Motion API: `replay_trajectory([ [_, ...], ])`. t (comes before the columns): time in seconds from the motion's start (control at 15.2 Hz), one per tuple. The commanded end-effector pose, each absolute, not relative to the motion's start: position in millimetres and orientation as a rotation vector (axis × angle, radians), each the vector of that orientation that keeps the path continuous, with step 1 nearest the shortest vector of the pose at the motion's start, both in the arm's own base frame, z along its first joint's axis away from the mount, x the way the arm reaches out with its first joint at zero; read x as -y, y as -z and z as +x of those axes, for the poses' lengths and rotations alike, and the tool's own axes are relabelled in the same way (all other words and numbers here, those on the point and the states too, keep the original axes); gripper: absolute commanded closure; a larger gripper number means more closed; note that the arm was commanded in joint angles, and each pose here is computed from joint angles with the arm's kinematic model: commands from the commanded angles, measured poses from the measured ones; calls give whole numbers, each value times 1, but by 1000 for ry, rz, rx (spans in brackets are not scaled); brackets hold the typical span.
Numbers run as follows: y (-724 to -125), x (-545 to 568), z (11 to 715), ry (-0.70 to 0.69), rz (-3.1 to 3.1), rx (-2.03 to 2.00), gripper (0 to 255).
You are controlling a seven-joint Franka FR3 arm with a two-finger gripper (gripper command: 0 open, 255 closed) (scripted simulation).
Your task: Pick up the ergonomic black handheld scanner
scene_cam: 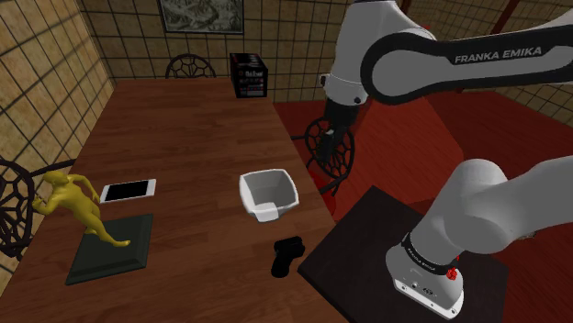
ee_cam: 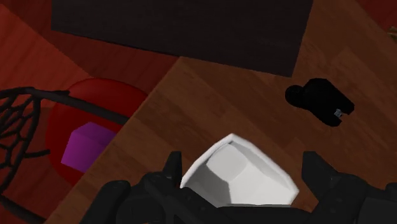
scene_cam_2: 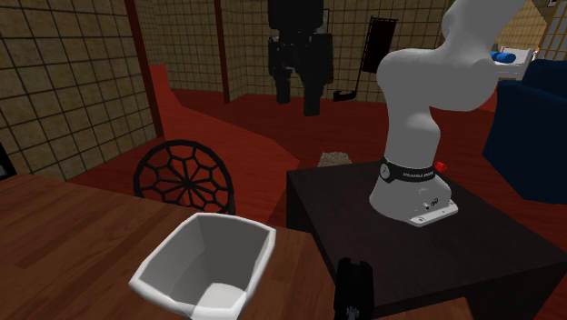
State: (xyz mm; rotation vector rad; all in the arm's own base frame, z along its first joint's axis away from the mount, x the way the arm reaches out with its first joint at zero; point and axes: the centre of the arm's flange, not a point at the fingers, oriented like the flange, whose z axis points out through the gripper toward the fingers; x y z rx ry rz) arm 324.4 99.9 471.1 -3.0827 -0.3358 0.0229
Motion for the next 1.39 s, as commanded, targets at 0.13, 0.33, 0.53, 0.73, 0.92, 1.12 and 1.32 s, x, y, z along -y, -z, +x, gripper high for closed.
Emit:
replay_trajectory([
  [0.13, -435, -140, 328, -22, -3070, 491, 0],
  [0.33, -408, -170, 326, -22, -3055, 605, 0],
  [0.53, -381, -200, 322, -23, -3036, 719, 0],
  [0.73, -354, -229, 315, -23, -3013, 833, 0],
  [0.92, -326, -257, 307, -24, -2986, 946, 0],
  [1.12, -299, -285, 297, -24, -2954, 1058, 0],
  [1.32, -281, -292, 294, -24, -2945, 1089, 0],
])
